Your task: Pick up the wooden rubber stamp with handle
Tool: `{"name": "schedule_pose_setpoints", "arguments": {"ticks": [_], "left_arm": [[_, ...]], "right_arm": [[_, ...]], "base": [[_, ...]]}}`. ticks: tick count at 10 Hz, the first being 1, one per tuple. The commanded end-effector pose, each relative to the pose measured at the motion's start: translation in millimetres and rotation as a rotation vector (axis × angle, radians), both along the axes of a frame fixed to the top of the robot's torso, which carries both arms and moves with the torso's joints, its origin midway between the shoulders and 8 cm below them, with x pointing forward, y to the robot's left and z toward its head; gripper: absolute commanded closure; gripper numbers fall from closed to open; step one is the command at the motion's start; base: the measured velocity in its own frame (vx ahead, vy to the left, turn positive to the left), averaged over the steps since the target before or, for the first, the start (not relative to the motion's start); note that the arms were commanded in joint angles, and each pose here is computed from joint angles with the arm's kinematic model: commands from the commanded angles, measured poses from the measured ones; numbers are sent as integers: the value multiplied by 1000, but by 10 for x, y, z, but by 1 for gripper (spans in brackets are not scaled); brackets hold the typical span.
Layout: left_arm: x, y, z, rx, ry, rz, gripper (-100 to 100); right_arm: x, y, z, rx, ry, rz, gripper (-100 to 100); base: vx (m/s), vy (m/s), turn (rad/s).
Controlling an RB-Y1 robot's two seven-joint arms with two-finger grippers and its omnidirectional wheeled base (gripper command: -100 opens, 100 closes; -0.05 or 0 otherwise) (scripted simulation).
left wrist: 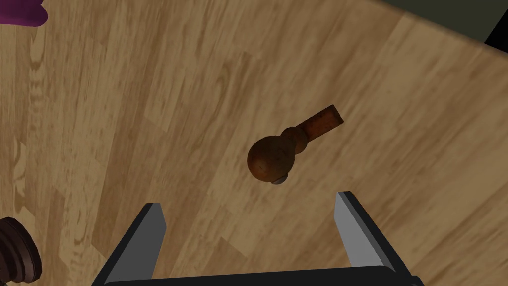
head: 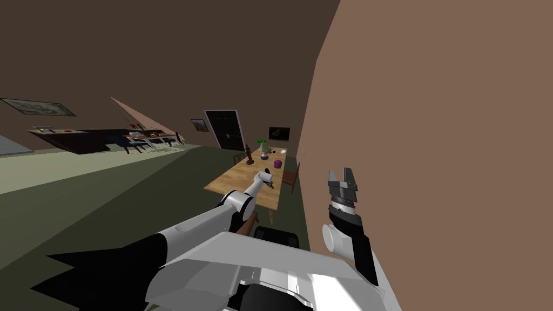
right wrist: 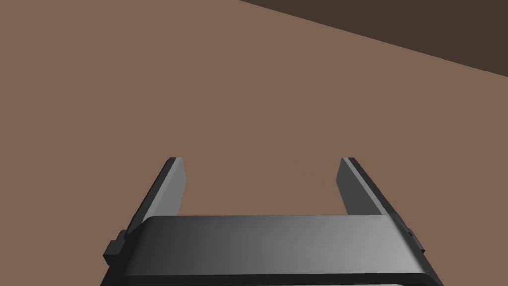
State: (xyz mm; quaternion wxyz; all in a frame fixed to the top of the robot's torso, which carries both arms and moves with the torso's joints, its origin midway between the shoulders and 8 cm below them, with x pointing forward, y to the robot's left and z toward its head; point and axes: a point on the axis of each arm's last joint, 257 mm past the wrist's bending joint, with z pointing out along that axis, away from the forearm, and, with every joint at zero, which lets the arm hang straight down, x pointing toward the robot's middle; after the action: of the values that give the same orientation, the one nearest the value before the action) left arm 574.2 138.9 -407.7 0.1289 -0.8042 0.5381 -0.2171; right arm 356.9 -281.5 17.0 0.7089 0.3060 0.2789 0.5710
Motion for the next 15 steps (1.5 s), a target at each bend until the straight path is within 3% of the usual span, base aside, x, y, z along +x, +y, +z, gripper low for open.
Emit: {"name": "schedule_pose_setpoints", "arguments": {"ticks": [1, 2, 5, 6, 7, 11, 12, 15], "left_arm": [[-8, -31, -23, -1, 10, -1, -100], [-124, -237, -89, -17, 48, -13, -100], [-126, -229, -82, -16, 48, -13, -100], [-124, -231, -83, -17, 47, -13, 0], [-176, -185, -192, -16, 47, -14, -100], [-224, -160, -271, -16, 49, -15, -100], [-222, -159, -275, -16, 47, -15, 100], [-225, -161, -276, -16, 49, -15, 100]], "right_arm": [[0, 0, 0, 0, 0, 0, 0], [0, 0, 0, 0, 0, 0, 0], [0, 0, 0, 0, 0, 0, 0], [0, 0, 0, 0, 0, 0, 0], [0, 0, 0, 0, 0, 0, 0], [0, 0, 0, 0, 0, 0, 0], [0, 0, 0, 0, 0, 0, 0], [0, 0, 0, 0, 0, 0, 0]], "base": [[10, 5, -5], [43, 6, 21], [27, 4, 4], [0, 0, 0], [52, -18, 4], [48, -25, 4], [0, 0, 0], [0, 0, 0]]}}
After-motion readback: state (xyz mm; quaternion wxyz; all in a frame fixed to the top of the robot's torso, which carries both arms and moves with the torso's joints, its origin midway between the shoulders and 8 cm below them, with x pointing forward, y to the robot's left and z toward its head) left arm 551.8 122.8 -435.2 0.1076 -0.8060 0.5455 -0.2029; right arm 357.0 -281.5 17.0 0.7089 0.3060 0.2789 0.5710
